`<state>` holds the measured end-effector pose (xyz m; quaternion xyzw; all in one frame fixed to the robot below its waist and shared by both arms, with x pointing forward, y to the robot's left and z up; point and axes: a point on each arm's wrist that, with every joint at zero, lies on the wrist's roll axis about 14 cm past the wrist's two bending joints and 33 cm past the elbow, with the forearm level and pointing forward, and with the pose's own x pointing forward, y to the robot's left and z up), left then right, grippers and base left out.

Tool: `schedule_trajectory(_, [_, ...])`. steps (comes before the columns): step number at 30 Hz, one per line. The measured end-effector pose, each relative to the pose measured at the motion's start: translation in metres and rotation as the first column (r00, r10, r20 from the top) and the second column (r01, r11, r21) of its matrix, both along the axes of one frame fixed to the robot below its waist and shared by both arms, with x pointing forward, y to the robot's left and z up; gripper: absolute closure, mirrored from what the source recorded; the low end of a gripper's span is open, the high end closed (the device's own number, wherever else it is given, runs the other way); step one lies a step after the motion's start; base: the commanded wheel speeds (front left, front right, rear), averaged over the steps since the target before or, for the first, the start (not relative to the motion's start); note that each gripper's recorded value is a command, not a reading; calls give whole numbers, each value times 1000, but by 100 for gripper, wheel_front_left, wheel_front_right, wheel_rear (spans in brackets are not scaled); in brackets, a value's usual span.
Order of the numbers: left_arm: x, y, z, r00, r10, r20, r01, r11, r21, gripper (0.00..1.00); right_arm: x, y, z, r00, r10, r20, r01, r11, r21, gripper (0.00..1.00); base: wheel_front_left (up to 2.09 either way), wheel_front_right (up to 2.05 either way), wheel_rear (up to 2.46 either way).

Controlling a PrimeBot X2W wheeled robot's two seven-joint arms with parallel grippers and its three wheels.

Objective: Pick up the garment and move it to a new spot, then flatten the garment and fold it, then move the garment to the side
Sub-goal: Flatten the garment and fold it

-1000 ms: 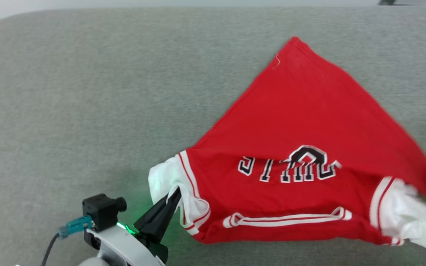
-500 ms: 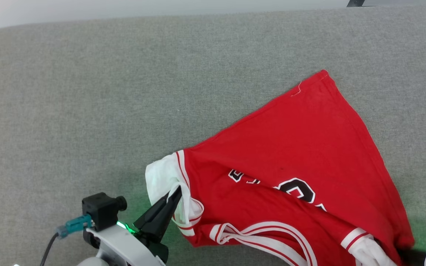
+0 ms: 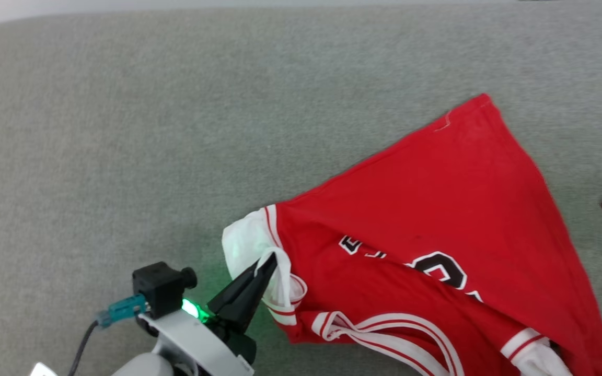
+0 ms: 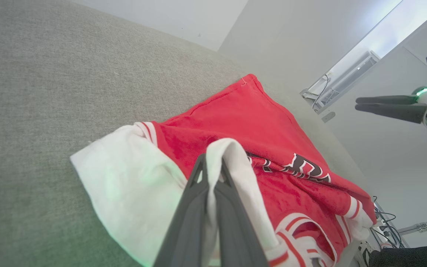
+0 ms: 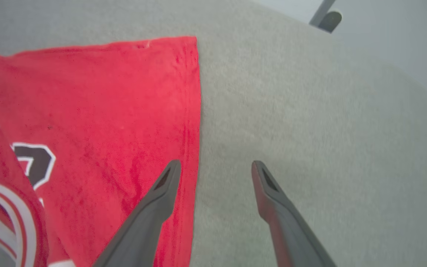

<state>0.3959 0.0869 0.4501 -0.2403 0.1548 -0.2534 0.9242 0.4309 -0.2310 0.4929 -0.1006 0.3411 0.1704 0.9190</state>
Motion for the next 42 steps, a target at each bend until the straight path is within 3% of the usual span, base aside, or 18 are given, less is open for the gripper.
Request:
schedule_trajectory(3, [1, -2, -4, 1000, -2, -7, 2, 1000, -4, 100, 32, 23, 7, 997, 47, 58, -49, 998, 31, 0, 0, 0, 0])
schedule_trajectory(7, [5, 2, -9, 1000, 7, -12, -7, 1000, -1, 100, 75, 44, 6, 989, 107, 103, -105, 994, -24, 0, 0, 0, 0])
schedule_trajectory(10, [8, 3, -14, 1000, 8, -19, -8, 1000, 3, 100, 99, 60, -14, 990, 127, 63, -126, 992, -20, 0, 0, 0, 0])
schedule_trajectory(15, [11, 3, -22, 1000, 7, -31, -7, 1000, 17, 100, 130, 67, -52, 988, 158, 0, -157, 981, -117, 0, 0, 0, 0])
schedule_trajectory(19, [13, 7, -28, 999, 25, -39, -24, 999, 23, 100, 136, 80, -90, 980, 178, -93, -188, 975, -117, 0, 0, 0, 0])
schedule_trajectory(24, [12, 13, -35, 997, 47, -55, -46, 999, 29, 100, 142, 94, -107, 965, 210, -158, -227, 969, -99, 0, 0, 0, 0])
schedule_trajectory(25, [12, 14, -36, 997, 48, -56, -47, 998, 28, 100, 142, 95, -109, 961, 218, -167, -237, 966, -104, 8, 0, 0, 0])
schedule_trajectory(26, [13, 14, -37, 997, 51, -57, -49, 998, 30, 100, 143, 96, -110, 959, 223, -173, -242, 965, -101, 60, 0, 0, 0])
schedule_trajectory(27, [12, 15, -37, 997, 53, -58, -52, 998, 30, 100, 142, 96, -112, 958, 223, -182, -243, 966, -93, 89, 0, 0, 0])
schedule_trajectory(28, [12, 15, -38, 997, 55, -59, -53, 998, 31, 100, 142, 97, -111, 957, 223, -184, -241, 967, -85, 100, 0, 0, 0])
schedule_trajectory(34, [15, 25, -29, 998, 56, -20, -55, 997, 60, 100, 142, 108, -99, 966, 230, -117, -232, 973, -3, 100, 0, 0, 0])
schedule_trajectory(38, [32, 40, -7, 996, 60, 63, -66, 993, 98, 100, 162, 109, -66, 980, 197, 39, -199, 979, 48, 100, 0, 0, 0])
schedule_trajectory(42, [63, 50, 31, 985, 42, 166, -63, 990, 127, 100, 194, 90, -13, 968, 98, 230, -121, 989, 90, 100, 0, 0, 0])
